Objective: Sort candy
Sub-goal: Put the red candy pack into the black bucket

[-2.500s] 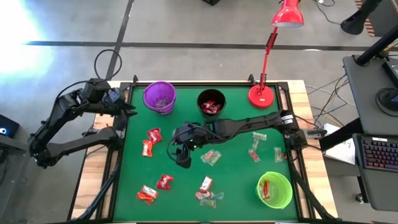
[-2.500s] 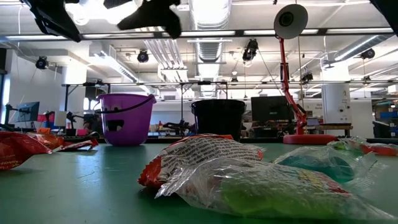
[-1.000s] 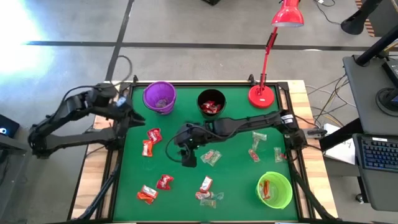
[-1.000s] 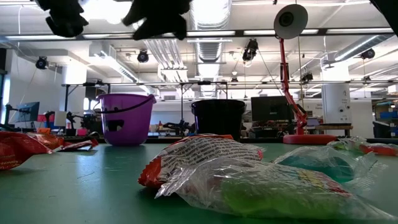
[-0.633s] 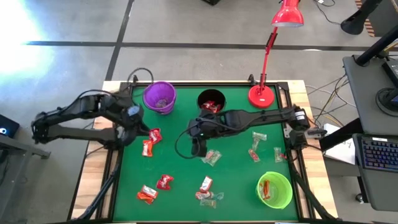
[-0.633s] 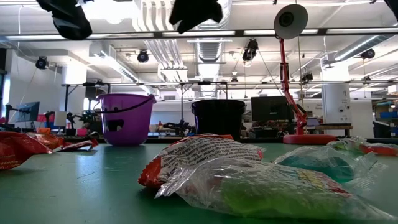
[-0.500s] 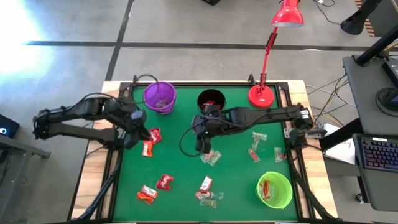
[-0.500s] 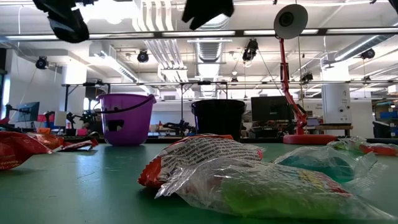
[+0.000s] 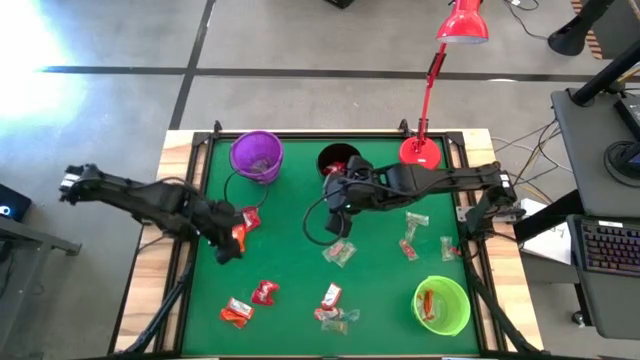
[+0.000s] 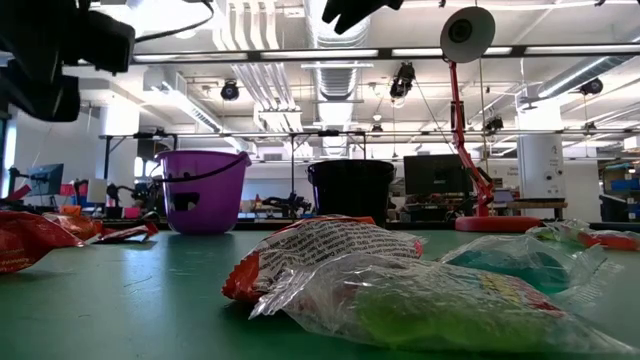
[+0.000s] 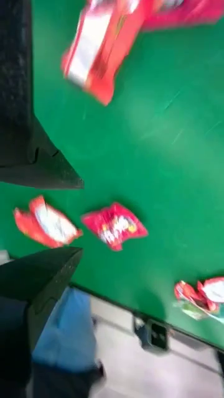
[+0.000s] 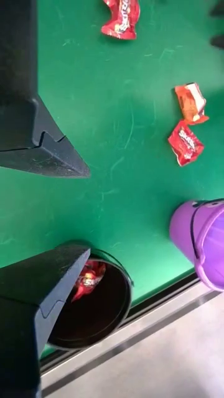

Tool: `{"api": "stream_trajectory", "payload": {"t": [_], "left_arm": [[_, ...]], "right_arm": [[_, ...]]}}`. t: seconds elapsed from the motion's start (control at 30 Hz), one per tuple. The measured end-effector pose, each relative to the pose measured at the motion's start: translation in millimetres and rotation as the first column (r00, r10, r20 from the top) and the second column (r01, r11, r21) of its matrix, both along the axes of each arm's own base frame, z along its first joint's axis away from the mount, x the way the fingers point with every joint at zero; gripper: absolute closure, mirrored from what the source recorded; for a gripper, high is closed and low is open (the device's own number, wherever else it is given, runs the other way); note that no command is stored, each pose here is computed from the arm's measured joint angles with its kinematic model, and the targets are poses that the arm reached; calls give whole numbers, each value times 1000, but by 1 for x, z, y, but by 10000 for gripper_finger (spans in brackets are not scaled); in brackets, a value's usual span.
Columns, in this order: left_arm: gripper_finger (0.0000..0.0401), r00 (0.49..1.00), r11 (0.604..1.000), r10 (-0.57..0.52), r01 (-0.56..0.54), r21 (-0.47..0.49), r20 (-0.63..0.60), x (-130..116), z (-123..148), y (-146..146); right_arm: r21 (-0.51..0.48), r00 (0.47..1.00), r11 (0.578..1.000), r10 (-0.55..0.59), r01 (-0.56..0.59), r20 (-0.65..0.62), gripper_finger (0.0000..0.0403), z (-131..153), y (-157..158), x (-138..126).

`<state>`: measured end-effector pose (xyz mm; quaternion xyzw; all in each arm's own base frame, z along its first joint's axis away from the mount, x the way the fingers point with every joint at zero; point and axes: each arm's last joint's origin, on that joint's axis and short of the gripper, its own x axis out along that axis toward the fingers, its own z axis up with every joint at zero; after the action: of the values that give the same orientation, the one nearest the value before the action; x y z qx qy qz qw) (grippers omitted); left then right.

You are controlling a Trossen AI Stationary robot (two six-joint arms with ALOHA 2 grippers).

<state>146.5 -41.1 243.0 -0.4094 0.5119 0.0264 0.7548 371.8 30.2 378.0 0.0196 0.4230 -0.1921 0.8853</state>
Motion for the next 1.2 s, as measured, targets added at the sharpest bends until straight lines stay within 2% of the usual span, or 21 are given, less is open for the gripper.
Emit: {"api": "stream_trajectory", "payload": {"t": [0.17,0.43,0.83,1.0,1.2], "left_arm": [[246,993,990,107,-102,-92,51,12,-13,-21],[246,972,972,233,-233,13,-24,24,-26,-48],[246,959,957,261,-242,157,-113,65,-45,-92],[246,946,951,282,-253,178,-161,78,-56,-107],[246,948,957,257,-223,184,-187,89,-58,-124]], "right_arm": [[13,999,1000,-28,28,-42,220,-3,0,-4],[9,996,1000,-23,24,-84,220,-6,1,-7],[12,994,1000,-18,19,-108,220,-7,1,-9],[37,994,999,0,5,-110,220,-7,3,-9],[40,994,999,14,-10,-110,220,-7,8,-10]]}}
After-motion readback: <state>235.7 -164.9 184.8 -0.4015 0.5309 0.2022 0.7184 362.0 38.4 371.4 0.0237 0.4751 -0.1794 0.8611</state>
